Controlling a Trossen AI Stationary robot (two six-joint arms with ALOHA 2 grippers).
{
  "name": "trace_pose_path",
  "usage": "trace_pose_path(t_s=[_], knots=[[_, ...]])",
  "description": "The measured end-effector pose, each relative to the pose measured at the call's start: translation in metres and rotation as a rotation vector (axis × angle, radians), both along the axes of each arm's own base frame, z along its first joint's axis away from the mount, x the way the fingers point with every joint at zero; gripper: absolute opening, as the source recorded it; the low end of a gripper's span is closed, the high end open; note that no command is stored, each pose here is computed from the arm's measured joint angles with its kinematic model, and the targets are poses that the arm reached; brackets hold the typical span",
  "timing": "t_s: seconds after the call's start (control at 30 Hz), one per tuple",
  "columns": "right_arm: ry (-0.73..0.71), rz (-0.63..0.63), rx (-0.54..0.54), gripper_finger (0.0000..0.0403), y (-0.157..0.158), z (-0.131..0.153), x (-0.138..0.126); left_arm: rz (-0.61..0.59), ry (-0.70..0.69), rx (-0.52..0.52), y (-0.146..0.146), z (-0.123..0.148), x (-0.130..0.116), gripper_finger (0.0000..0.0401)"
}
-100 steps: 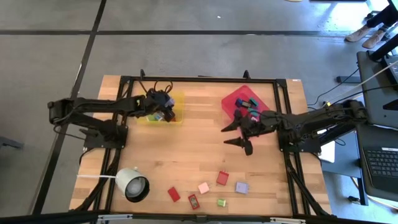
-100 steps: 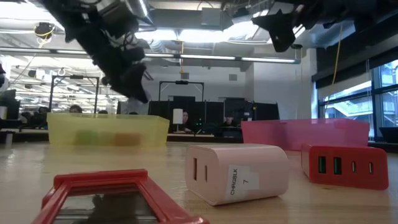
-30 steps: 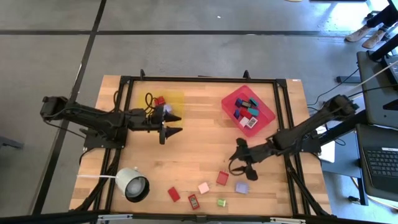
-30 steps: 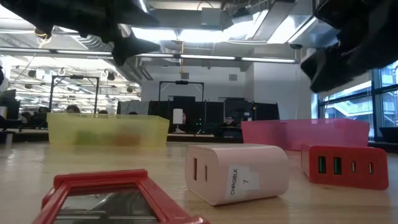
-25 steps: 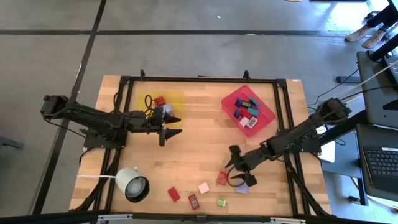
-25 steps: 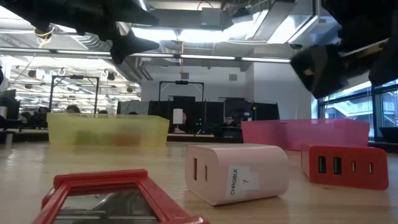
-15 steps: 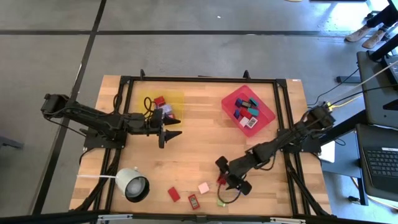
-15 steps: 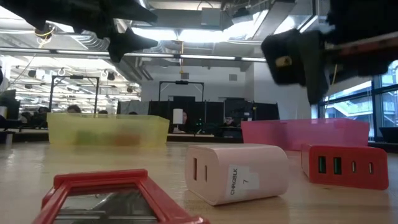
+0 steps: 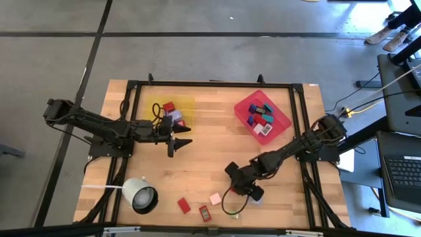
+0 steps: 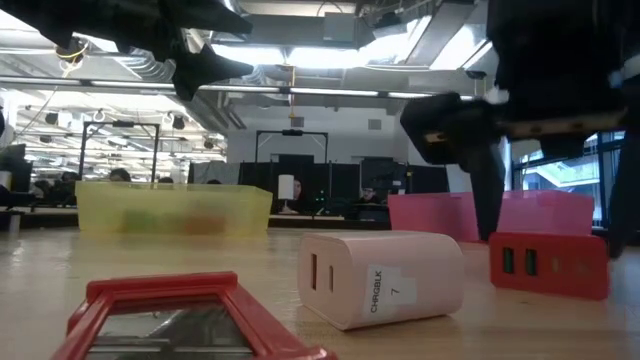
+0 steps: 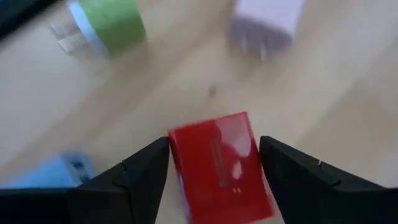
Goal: Pick & Place Office items
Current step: Put the red charger adapter into the yellow bin
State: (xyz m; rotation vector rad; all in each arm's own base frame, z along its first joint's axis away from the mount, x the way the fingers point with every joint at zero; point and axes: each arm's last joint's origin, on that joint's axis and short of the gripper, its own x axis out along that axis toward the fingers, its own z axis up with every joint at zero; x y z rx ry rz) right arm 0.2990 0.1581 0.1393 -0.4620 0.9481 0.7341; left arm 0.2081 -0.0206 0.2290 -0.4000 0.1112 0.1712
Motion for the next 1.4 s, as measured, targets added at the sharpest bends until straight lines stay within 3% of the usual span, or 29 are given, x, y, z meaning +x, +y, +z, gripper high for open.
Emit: trace_pose_path(t_s=[0.23,0.47,0.63,0.8,0.93,1.2,1.4], knots=[[0.0,0.004,-0.142,0.0252,-0.008,-0.007,-0.001,-0.001,0.004,0.01,0.0,0.0,0.0,0.0279],[0.057,-0.058,-0.129,0.0249,-0.012,-0.016,0.002,-0.001,0.009,0.01,0.0,-0.001,0.0,0.0279],[0.051,-0.067,-0.128,0.0221,-0.013,-0.014,0.001,-0.001,0.009,0.009,0.0,-0.001,0.0,0.0279],[0.053,-0.185,-0.136,0.0214,-0.014,-0.011,0.001,-0.001,0.009,0.009,0.0,-0.001,0.0,0.0279],[-0.007,-0.308,-0.238,0.0217,-0.018,-0.005,-0.001,0.0,0.009,0.009,0.0,-0.001,0.0,0.0279],[-0.171,-0.465,-0.477,0.0223,-0.023,0.05,0.008,0.134,0.044,-0.047,0.003,-0.011,0.006,0.0279],[-0.352,-0.579,-0.462,0.0224,-0.025,0.103,0.026,0.135,0.074,-0.043,0.001,-0.023,0.016,0.0279]])
